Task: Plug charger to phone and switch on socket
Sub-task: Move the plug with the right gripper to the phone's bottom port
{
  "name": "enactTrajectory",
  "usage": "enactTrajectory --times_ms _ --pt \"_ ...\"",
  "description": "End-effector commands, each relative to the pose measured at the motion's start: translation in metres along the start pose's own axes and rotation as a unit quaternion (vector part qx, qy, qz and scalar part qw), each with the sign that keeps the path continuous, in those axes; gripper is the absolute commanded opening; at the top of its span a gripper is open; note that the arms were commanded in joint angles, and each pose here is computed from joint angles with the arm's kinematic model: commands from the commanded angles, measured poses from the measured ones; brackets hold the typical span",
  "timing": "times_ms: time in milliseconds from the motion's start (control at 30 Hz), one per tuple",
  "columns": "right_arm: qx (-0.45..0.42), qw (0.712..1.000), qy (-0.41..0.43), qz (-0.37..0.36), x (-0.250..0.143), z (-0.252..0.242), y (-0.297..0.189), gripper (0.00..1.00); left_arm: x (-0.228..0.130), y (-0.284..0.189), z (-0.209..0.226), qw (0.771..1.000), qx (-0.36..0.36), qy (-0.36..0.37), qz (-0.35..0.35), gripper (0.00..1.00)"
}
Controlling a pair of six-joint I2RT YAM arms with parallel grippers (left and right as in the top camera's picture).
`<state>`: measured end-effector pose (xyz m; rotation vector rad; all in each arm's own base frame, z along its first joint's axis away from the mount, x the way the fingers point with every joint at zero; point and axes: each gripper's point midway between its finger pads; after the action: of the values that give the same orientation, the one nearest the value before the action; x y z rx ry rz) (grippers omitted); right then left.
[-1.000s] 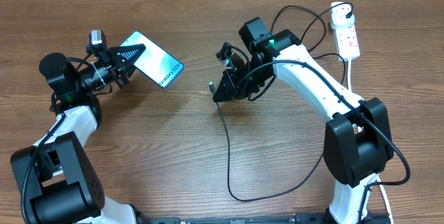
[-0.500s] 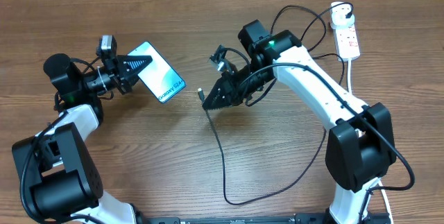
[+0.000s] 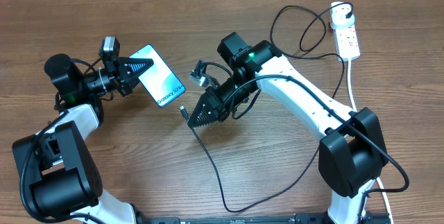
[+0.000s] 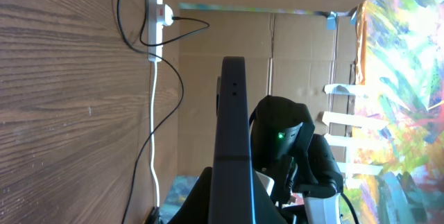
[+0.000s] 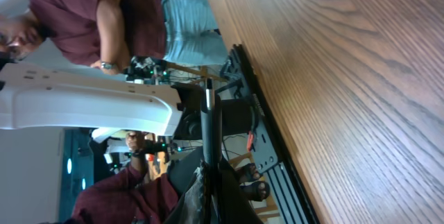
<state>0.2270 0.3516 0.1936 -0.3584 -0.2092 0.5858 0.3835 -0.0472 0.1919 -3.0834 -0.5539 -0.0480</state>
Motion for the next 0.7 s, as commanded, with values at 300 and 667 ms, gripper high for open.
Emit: enactTrajectory --times_ms 300,667 --pt "0.029 0.998 -0.058 -0.017 0.0061 0.0299 -0.0062 0.03 -0.0041 0.0085 -0.0057 1.0 -0.003 0.016 0.025 0.04" --pt "0.027 0.997 -0.063 -0.019 0.0095 0.0262 -0.005 0.03 -0.0041 0.0085 -0.0057 1.0 -0.003 0.009 0.025 0.04"
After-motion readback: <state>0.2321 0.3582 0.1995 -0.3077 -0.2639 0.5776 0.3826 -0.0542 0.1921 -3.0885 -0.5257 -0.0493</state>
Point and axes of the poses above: each gripper's point midway between its finger pads, its own y axis out along the fingers, its own z axis along the line the jaws close on, x = y × z, and after that the axes turned 3 degrees about y, right-handed
